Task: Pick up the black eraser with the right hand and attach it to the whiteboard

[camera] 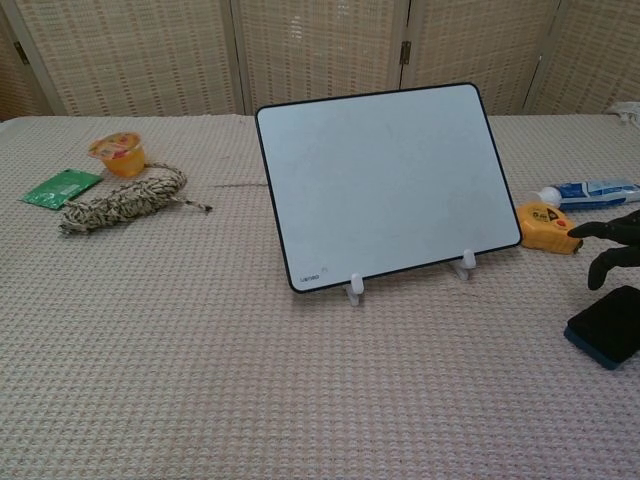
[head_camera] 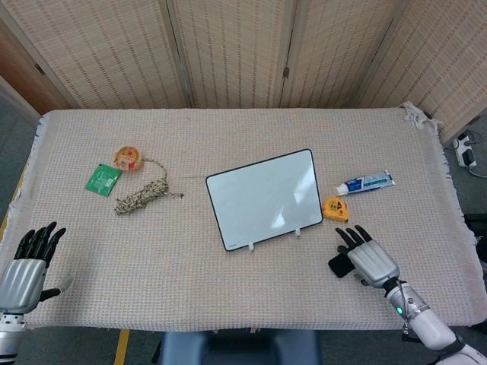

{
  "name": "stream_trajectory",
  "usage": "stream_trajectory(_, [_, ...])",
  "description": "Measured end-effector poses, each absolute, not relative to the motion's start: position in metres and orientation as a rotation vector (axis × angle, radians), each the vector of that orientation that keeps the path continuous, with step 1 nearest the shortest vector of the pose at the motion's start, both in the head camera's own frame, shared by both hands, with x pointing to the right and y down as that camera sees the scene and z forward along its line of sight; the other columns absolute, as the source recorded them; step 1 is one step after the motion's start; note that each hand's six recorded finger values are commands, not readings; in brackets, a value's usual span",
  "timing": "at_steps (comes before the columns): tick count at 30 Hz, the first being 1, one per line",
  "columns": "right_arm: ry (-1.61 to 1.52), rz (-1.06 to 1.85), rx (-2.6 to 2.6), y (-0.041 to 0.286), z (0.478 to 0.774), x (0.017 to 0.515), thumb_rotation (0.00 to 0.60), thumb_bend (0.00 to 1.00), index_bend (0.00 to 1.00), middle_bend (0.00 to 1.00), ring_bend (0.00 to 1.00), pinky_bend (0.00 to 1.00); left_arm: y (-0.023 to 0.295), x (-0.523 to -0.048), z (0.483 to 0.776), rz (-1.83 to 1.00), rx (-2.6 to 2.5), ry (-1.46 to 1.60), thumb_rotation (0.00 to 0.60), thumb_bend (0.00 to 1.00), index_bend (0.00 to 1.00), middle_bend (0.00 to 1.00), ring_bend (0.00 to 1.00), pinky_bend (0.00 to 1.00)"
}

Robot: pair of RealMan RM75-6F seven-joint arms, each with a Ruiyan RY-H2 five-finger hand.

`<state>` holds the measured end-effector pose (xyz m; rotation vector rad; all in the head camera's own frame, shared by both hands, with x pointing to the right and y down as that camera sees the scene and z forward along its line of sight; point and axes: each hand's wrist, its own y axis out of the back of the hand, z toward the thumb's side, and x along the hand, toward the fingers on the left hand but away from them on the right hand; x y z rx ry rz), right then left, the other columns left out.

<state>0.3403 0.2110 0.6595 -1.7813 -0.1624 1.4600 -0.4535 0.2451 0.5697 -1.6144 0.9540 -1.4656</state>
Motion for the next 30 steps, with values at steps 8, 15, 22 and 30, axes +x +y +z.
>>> stream_trajectory(8, [-0.158,1.481,-1.762,0.211,0.667,0.344,0.600,0.30,0.30,0.00,0.00,0.00,0.246,-0.454,0.571,-1.475,-1.615,0.939,0.600,0.22,0.00,0.00,0.00,0.00])
stream_trajectory(15, [-0.147,1.498,-1.740,0.210,0.678,0.347,0.600,0.30,0.30,0.00,0.00,0.00,0.246,-0.454,0.570,-1.473,-1.618,0.939,0.600,0.22,0.00,0.00,0.00,0.00])
stream_trajectory(22, [-0.147,1.510,-1.746,0.210,0.688,0.348,0.600,0.30,0.30,0.00,0.00,0.00,0.246,-0.454,0.570,-1.471,-1.624,0.937,0.600,0.22,0.00,0.00,0.00,0.00])
stream_trajectory(30, [-0.207,1.478,-1.715,0.203,0.693,0.346,0.600,0.30,0.51,0.01,0.10,0.00,0.245,-0.456,0.574,-1.487,-1.628,0.913,0.600,0.22,0.00,0.00,0.00,0.00])
